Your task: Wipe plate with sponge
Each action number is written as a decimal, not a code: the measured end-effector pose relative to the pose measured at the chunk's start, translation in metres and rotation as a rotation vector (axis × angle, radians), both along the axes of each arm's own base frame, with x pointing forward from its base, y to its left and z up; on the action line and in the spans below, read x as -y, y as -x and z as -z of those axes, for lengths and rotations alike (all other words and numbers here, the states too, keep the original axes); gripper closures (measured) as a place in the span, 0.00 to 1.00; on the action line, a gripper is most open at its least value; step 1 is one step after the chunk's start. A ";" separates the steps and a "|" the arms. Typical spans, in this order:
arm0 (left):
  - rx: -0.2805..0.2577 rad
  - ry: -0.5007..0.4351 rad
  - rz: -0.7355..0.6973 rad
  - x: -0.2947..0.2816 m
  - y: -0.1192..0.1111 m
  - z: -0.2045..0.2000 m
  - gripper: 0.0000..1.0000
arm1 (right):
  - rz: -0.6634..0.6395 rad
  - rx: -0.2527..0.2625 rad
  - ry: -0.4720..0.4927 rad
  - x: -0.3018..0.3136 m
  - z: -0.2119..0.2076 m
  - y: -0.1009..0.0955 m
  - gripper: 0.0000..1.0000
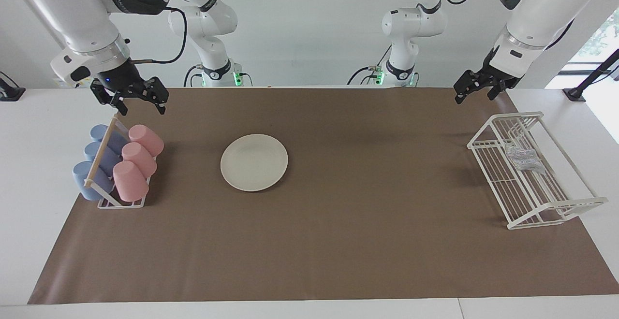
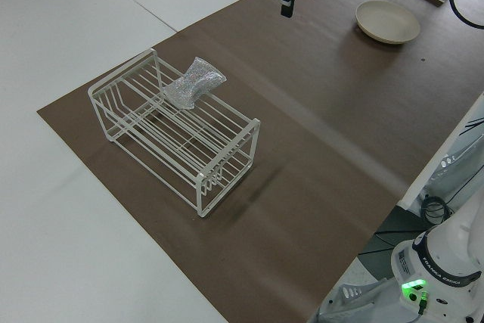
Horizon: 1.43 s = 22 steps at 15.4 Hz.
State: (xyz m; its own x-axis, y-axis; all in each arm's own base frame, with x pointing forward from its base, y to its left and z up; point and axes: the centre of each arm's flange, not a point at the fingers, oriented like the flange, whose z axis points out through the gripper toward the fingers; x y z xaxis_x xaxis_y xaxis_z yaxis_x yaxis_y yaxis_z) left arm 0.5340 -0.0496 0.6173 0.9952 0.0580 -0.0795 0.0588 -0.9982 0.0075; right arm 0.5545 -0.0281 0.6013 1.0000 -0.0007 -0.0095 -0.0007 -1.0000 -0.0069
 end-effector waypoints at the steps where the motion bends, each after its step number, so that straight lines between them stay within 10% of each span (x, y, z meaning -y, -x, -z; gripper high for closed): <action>1: 0.000 0.000 0.000 0.000 0.000 0.000 0.00 | 0.000 0.000 0.000 0.000 0.000 0.000 0.00; 14: 0.035 -0.029 -0.033 -0.003 -0.003 0.012 0.00 | 0.000 0.000 0.000 0.000 0.000 0.000 0.00; 22: 0.077 -0.584 0.022 -0.014 -0.046 0.104 0.00 | 0.104 -0.003 0.001 0.000 0.000 0.000 0.00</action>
